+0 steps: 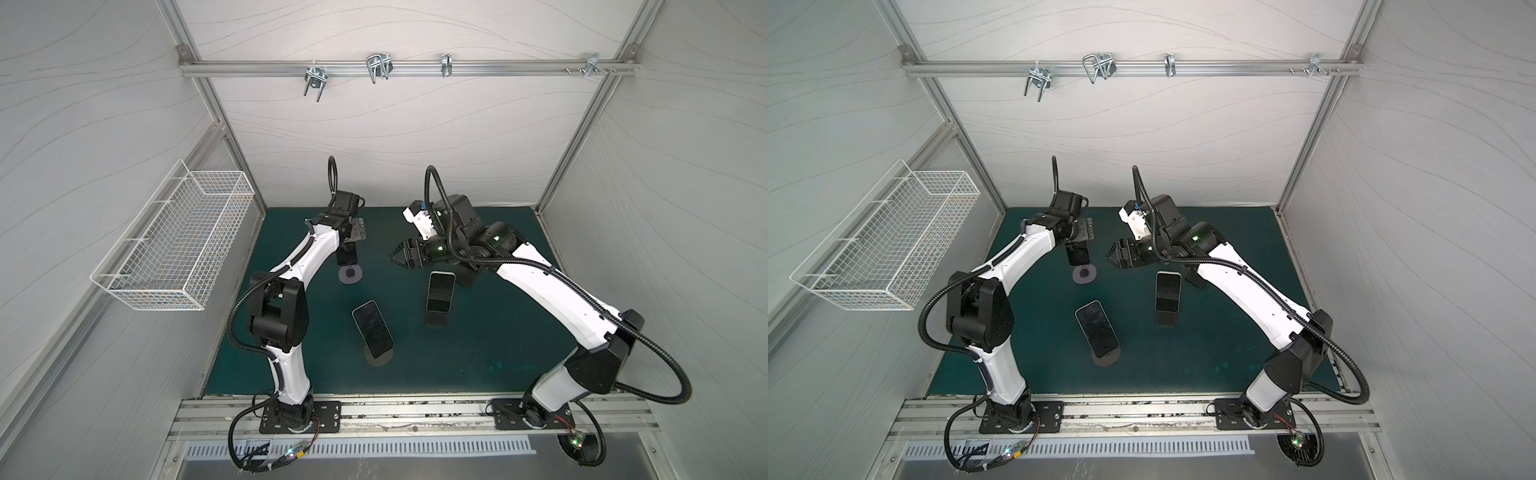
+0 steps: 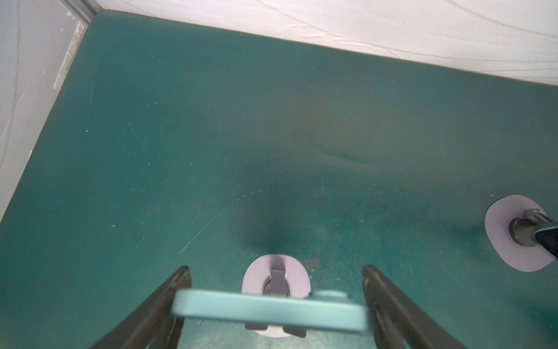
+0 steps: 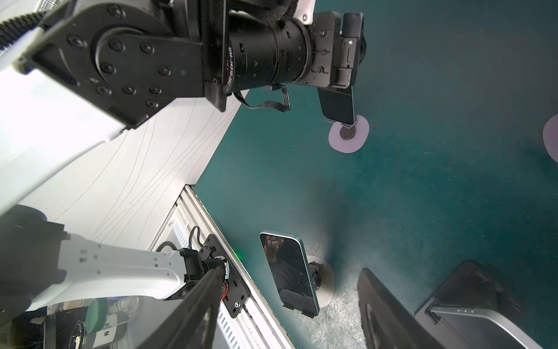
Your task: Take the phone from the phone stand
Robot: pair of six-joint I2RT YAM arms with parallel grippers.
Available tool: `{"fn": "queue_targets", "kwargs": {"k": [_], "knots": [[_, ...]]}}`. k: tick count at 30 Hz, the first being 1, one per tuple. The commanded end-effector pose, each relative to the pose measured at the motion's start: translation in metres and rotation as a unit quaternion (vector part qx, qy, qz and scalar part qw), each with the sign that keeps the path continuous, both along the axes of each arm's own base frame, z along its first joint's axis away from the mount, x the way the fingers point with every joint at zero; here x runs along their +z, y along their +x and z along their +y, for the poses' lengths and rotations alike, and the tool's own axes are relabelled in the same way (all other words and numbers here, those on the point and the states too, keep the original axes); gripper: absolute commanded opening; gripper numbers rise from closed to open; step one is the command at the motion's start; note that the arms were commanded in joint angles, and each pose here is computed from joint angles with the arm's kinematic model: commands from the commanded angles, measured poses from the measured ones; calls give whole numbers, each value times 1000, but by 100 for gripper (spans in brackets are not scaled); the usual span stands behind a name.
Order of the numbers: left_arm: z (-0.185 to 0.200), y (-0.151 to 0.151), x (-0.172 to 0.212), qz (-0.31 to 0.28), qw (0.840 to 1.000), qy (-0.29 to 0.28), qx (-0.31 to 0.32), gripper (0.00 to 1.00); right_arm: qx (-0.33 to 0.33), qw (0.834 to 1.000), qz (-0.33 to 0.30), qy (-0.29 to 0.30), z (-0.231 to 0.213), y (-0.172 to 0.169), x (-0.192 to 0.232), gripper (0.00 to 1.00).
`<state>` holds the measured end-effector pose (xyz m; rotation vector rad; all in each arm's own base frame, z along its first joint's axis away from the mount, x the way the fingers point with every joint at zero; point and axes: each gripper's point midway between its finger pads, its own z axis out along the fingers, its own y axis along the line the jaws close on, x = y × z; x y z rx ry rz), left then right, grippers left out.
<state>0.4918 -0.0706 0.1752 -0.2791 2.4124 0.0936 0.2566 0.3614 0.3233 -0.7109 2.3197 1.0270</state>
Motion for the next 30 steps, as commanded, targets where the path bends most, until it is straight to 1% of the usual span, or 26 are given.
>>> {"fn": "queue_targets", "kwargs": {"k": [1,12,30], "knots": [[-2,8,7,-23,1000,-9,-4,88,5,1000,2,-6,-5,-5,0,72],[4,3,3,-14,1000,4,-10,85,6,1000,-1,-7,-7,-6,1,72],[4,4,-2,-18,1000,-13,-7,78,3,1000,3,-8,-6,-5,-2,71]]}}
